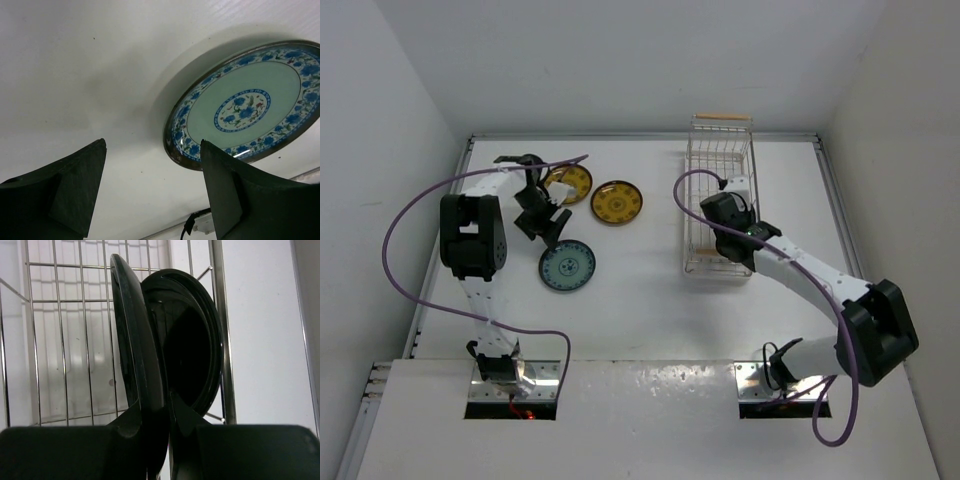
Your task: Load the plates into the dish rack
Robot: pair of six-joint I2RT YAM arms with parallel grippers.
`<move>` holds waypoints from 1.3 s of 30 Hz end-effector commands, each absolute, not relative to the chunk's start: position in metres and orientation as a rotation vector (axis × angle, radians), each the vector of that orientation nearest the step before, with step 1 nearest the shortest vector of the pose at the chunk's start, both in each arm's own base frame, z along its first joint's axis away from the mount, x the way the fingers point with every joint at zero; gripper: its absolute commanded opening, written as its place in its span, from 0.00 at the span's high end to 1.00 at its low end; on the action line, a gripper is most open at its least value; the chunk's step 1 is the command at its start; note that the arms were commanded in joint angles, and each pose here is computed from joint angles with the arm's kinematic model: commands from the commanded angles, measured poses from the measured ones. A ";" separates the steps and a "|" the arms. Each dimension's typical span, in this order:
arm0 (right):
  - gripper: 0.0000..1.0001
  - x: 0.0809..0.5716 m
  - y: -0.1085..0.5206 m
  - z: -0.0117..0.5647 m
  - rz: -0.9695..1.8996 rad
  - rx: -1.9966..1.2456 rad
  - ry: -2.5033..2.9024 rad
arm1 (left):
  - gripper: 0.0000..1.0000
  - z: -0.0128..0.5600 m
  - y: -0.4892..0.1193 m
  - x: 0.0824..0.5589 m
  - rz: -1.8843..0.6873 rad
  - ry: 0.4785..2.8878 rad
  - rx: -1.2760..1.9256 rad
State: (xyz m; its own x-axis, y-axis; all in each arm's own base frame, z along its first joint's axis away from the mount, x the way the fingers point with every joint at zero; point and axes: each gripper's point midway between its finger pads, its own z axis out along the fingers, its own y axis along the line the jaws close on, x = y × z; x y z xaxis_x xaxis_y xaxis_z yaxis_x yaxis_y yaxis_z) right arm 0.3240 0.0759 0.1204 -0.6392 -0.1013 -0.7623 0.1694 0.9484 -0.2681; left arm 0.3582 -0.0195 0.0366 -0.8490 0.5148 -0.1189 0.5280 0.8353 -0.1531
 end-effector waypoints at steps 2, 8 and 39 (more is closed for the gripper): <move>1.00 0.337 0.085 0.120 -0.360 0.046 2.219 | 0.20 0.033 -0.015 0.356 -0.257 2.937 0.852; 0.62 0.344 0.091 0.119 -0.345 0.031 2.256 | 0.20 0.009 -0.017 0.334 -0.323 2.992 0.890; 0.12 0.354 0.348 0.212 0.854 -0.682 1.979 | 1.00 0.207 -0.169 0.382 -1.106 2.114 1.128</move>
State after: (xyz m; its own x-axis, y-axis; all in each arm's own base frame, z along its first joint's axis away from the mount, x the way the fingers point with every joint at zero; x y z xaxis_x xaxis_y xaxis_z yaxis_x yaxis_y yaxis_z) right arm 0.3552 0.3050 0.1813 -0.5266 -0.2194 -0.8213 -0.6229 0.7570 0.1972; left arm 0.3989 -0.1403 0.1575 -0.6111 0.5044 -0.6100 0.7874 0.4665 -0.4030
